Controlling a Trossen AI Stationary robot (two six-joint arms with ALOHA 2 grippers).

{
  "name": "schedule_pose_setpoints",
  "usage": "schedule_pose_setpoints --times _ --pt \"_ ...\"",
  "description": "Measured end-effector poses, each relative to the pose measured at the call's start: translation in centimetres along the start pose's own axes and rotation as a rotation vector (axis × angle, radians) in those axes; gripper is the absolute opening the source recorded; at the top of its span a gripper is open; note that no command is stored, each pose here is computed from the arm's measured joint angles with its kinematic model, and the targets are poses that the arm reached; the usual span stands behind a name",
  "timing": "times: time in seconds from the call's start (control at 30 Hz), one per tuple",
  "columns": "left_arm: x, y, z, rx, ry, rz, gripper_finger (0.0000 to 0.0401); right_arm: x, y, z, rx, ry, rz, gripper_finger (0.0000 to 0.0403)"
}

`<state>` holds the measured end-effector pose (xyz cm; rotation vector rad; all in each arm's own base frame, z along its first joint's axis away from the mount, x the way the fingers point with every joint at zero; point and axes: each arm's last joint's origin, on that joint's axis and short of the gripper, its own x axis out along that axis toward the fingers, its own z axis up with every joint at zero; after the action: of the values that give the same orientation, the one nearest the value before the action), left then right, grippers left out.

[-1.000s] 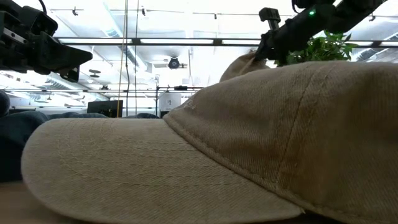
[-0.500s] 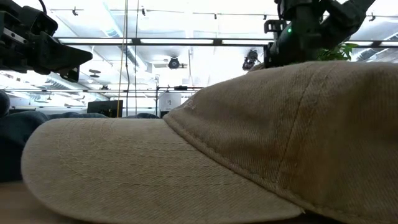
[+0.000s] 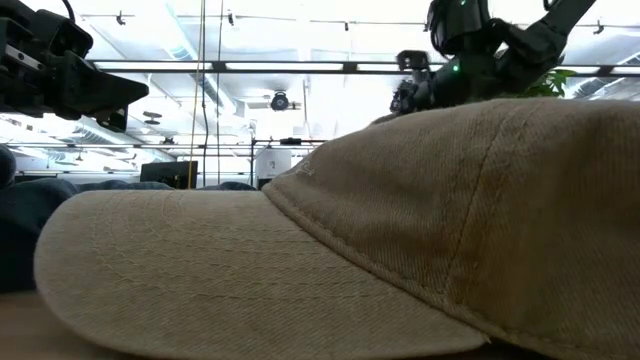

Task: Pick & Place hat
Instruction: Put the bottom right brown cap into the pink bin

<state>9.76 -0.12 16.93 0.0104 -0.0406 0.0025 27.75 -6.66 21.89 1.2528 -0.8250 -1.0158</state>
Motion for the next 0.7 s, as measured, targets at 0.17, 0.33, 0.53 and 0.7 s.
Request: schedule_pose_setpoints --times 0.17,0.33,0.53,0.7 --pt "0.0 0.0 0.0 0.000 0.000 0.000 0.0003 2.1 0.0 0.9 -0.124 0.144 0.024 0.0000" --pt "0.0 0.0 0.0 0.000 0.000 0.000 0.0003 3.2 -0.6 1.7 -0.149 0.141 -0.023 0.0000" --pt "0.0 0.0 0.0 0.000 0.000 0.000 0.0003 4.3 -2.6 2.7 -0.214 0.198 -0.181 0.0000" --pt "0.0 0.0 0.0 0.000 0.000 0.000 0.0003 5.2 -3.0 3.5 -0.303 0.239 -0.197 0.0000"
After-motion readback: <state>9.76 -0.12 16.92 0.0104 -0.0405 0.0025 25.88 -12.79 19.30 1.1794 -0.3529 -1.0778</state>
